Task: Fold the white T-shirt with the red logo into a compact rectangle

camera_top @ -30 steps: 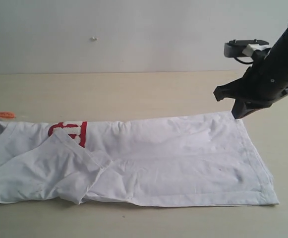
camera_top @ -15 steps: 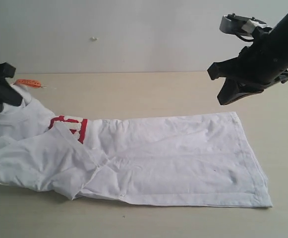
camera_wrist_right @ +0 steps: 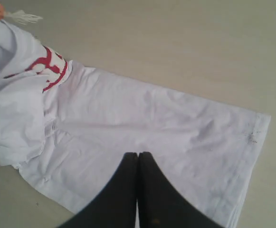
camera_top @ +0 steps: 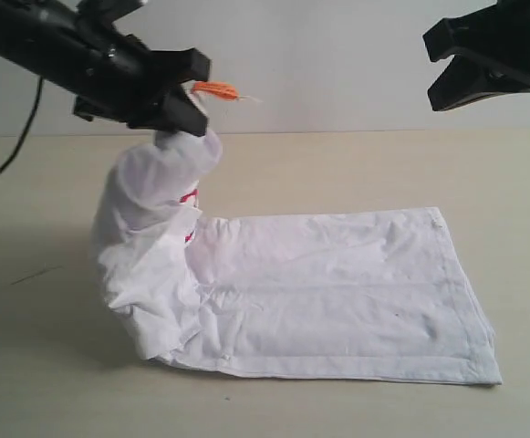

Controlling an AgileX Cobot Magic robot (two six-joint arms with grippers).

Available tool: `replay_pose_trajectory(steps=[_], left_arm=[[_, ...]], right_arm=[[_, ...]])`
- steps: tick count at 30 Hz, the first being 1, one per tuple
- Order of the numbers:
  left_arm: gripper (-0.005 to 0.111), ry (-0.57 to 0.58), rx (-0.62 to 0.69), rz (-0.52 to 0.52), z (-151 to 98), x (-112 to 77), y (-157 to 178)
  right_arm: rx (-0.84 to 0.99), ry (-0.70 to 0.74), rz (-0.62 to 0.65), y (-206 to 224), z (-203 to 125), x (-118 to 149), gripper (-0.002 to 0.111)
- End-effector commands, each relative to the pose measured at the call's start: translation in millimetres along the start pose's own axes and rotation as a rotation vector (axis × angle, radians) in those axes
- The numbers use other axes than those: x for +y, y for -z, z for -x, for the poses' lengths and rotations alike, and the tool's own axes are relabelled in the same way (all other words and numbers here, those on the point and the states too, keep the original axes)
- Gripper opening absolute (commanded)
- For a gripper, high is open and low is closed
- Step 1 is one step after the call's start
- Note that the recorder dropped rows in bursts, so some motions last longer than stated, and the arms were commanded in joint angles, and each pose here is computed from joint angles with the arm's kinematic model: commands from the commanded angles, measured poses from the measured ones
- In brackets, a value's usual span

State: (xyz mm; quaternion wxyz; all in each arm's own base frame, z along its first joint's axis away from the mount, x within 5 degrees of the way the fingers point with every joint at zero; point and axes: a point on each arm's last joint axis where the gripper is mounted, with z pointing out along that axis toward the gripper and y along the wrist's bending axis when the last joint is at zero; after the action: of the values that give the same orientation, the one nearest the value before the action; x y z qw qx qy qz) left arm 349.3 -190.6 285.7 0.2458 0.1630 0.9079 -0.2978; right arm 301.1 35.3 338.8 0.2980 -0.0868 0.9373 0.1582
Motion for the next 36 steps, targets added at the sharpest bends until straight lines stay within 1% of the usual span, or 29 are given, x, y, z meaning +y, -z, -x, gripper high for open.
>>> replay_pose_trajectory(steps=[1, 4, 6, 9, 11, 12, 14, 15, 16, 17, 19, 21, 22, 24, 26, 28, 29, 31, 34, 36], left_arm=[[0.0, -0.041, -0.017, -0.06, -2, -44.0, -30], [0.0, -0.098, 0.034, -0.098, -13, -71.2, -59], [0.004, -0.146, 0.072, -0.117, -21, -84.3, -78], [0.019, -0.191, 0.092, -0.132, -30, -97.0, -101], [0.032, -0.205, 0.09, -0.139, -33, -104.4, -112], [0.039, -0.211, 0.09, -0.144, -32, -107.3, -114], [0.056, -0.233, 0.09, -0.149, -31, -111.7, -116], [0.062, -0.244, 0.083, -0.146, -29, -112.4, -114], [0.065, -0.26, 0.079, -0.142, -27, -113.6, -111], [0.066, -0.288, 0.072, -0.131, -24, -114.6, -107], [0.064, -0.31, 0.063, -0.092, -18, -110.7, -98], [0.064, -0.332, 0.053, -0.047, -12, -107.1, -87], [0.064, -0.347, 0.051, -0.02, -9, -104.3, -79], [0.064, -0.366, 0.059, 0.038, -4, -96.5, -66], [0.064, -0.374, 0.078, 0.097, 0, -87.0, -50], [0.062, -0.362, 0.088, 0.123, 5, -78.1, -34], [0.061, -0.353, 0.087, 0.132, 8, -73.9, -26], [0.058, -0.335, 0.081, 0.145, 13, -67.0, -11], [0.052, -0.313, 0.059, 0.168, 19, -57.9, 13], [0.053, -0.3, 0.039, 0.183, 21, -51.1, 29]], right_arm=[[-0.019, 0.017, 0.005, 8, 1, 4, 0.0], [-0.015, 0.017, 0.006, 7, 1, 3, 0.0], [-0.009, 0.017, 0.008, 7, 0, 4, 0.0], [-0.009, 0.017, 0.008, 7, 0, 4, 0.0], [-0.009, 0.017, 0.008, 7, 0, 4, 0.0], [-0.006, 0.017, 0.009, 7, 0, 4, 0.0], [0.001, 0.017, 0.012, 7, -1, 4, 0.0], [0.001, 0.017, 0.012, 7, -1, 4, 0.0], [0.001, 0.017, 0.012, 7, -1, 4, 0.0], [0.002, 0.02, 0.007, 7, -1, 4, 0.0], [0.006, 0.025, -0.001, 7, -2, 3, 0.001], [0.016, 0.025, -0.002, 5, -2, 2, 0.005], [0.029, 0.023, -0.005, 1, -5, 0, 0.009], [0.057, 0.022, -0.027, -10, -10, -6, 0.019], [0.108, -0.015, -0.074, -28, -19, -16, 0.035], [0.168, -0.075, -0.126, -46, -27, -27, 0.053], [0.209, -0.109, -0.149, -55, -32, -33, 0.058], [0.286, -0.151, -0.17, -73, -42, -40, 0.059], [0.367, -0.19, -0.154, -101, -51, -49, 0.059], [0.4, -0.205, -0.156, -119, -56, -55, 0.059]])
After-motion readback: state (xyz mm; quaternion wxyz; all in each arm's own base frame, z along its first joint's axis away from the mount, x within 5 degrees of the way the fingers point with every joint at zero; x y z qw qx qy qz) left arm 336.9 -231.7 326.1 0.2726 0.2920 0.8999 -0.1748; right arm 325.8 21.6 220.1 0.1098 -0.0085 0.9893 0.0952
